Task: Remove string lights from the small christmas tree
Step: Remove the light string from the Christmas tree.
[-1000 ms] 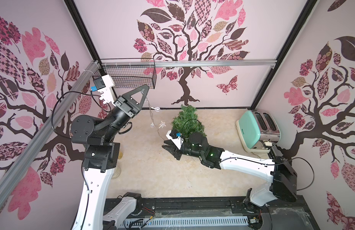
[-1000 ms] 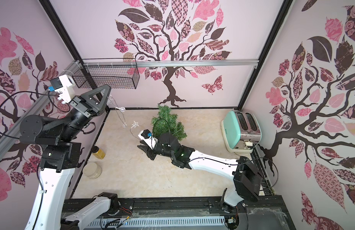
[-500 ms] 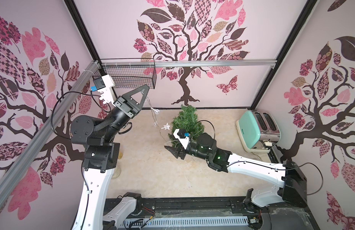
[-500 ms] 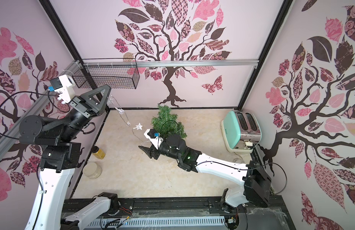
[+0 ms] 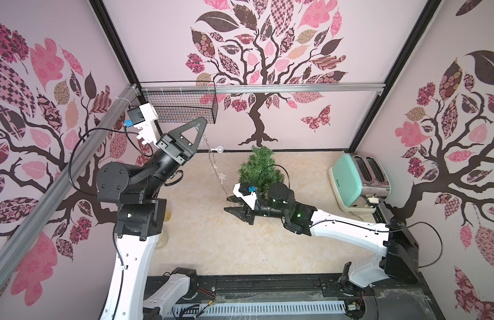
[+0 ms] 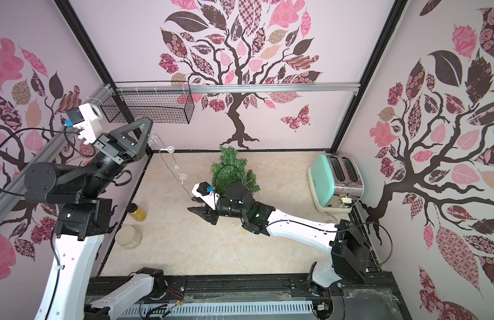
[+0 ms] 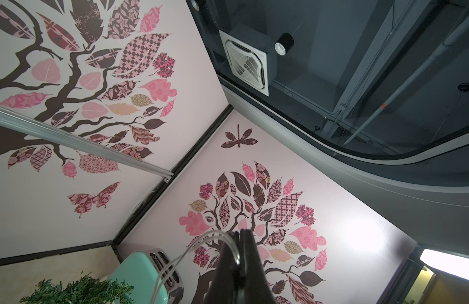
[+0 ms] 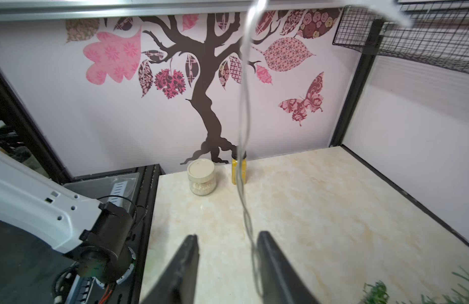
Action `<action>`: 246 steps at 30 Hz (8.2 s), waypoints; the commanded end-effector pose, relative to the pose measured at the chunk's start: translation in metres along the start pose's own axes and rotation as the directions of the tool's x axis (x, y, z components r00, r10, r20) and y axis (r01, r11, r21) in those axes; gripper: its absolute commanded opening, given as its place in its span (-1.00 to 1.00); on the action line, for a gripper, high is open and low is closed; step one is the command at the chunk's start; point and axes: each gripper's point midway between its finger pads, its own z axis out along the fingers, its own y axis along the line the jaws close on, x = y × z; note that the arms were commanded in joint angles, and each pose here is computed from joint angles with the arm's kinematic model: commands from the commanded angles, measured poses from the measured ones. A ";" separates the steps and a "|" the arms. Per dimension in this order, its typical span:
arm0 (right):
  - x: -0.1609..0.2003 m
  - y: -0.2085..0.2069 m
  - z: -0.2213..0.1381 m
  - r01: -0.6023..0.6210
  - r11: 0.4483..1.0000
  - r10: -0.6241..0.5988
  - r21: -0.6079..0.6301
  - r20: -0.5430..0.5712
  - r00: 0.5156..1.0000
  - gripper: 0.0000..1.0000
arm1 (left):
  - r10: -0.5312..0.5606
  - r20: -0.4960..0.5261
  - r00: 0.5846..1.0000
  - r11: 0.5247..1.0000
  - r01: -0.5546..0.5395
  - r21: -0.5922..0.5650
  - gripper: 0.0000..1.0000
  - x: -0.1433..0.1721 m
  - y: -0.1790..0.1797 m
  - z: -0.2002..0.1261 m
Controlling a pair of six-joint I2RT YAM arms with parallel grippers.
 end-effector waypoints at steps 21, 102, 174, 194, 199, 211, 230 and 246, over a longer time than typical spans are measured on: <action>-0.079 -0.038 -0.081 0.007 0.965 -0.049 0.261 0.156 0.986 -1.00 | 0.082 -0.048 0.996 0.996 -0.080 0.043 -1.00 -0.004 -0.006 0.018; -0.157 -0.400 -0.096 -0.386 0.860 0.216 0.335 0.446 0.868 -1.00 | 0.151 -0.434 0.888 0.971 -0.216 -0.102 -1.00 0.094 0.371 0.175; -0.175 -0.313 -0.081 -0.415 0.909 0.366 0.024 0.431 0.825 -0.11 | 0.326 -0.416 0.849 0.860 -0.449 -0.242 -1.00 0.117 0.406 0.169; -0.139 -0.303 -0.191 -0.550 0.801 0.323 0.237 0.602 0.730 0.87 | 0.331 -0.256 0.908 0.763 -0.417 -0.494 -1.00 0.035 0.399 0.107; -0.133 -0.288 -0.203 -0.558 0.791 0.319 0.249 0.611 0.724 0.94 | 0.349 -0.231 0.908 0.727 -0.418 -0.545 -1.00 0.020 0.390 0.087; -0.113 -0.275 -0.222 -0.654 0.753 0.464 0.073 0.646 0.606 0.99 | 0.397 -0.141 0.907 0.683 -0.394 -0.614 -1.00 -0.022 0.351 0.037; -0.099 -0.250 -0.236 -0.655 0.737 0.431 0.168 0.629 0.647 0.99 | 0.535 -0.114 0.837 0.501 -0.422 -0.755 -1.00 -0.069 0.290 -0.010; -0.109 -0.236 -0.247 -0.635 0.750 0.394 0.185 0.646 0.653 0.99 | 0.643 -0.082 0.761 0.310 -0.357 -0.881 -1.00 -0.105 0.263 -0.058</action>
